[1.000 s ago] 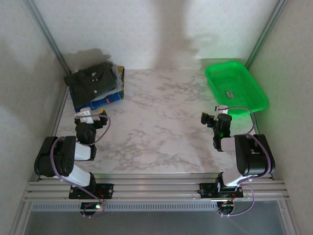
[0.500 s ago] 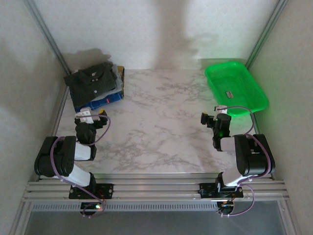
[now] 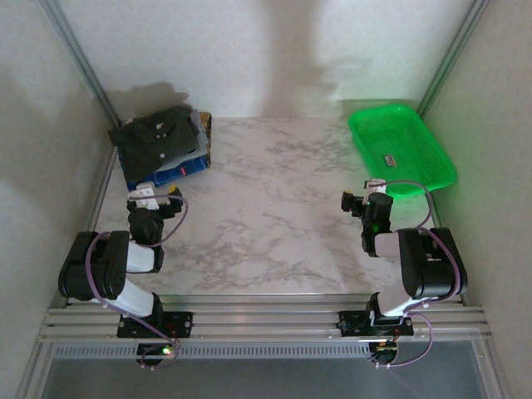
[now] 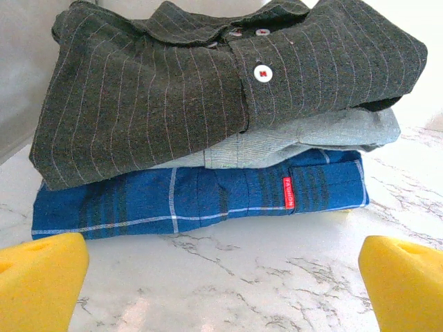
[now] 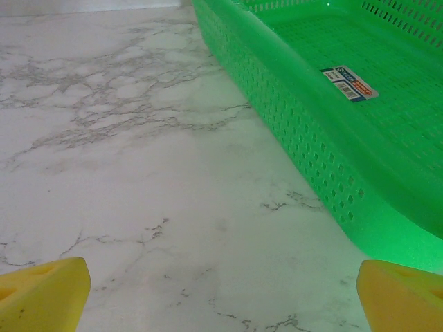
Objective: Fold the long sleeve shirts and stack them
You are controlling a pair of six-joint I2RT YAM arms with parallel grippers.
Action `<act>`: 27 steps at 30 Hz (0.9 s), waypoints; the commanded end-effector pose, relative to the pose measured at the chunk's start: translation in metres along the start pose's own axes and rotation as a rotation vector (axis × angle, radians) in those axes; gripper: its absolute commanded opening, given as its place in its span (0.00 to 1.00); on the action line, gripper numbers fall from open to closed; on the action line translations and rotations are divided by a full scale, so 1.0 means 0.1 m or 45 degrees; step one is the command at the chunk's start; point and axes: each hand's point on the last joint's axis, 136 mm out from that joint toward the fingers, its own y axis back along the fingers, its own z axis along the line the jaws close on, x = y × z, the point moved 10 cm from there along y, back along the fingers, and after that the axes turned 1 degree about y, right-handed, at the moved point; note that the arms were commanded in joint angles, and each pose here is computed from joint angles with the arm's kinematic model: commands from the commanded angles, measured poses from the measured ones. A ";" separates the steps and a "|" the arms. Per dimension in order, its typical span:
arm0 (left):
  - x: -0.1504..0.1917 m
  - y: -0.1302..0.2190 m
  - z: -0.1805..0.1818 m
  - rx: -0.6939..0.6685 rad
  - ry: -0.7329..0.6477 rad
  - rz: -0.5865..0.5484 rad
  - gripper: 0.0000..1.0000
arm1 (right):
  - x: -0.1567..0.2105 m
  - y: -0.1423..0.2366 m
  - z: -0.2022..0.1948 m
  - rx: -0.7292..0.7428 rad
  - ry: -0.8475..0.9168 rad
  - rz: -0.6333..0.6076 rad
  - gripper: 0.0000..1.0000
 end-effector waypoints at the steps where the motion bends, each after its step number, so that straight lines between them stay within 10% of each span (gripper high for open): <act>1: -0.04 -0.03 -0.01 -0.014 0.005 -0.024 0.99 | -0.06 -0.03 0.01 0.018 0.013 -0.024 0.99; 27: -0.05 -0.03 -0.01 -0.013 0.006 -0.027 0.99 | -0.06 -0.03 0.01 0.012 0.011 -0.021 0.99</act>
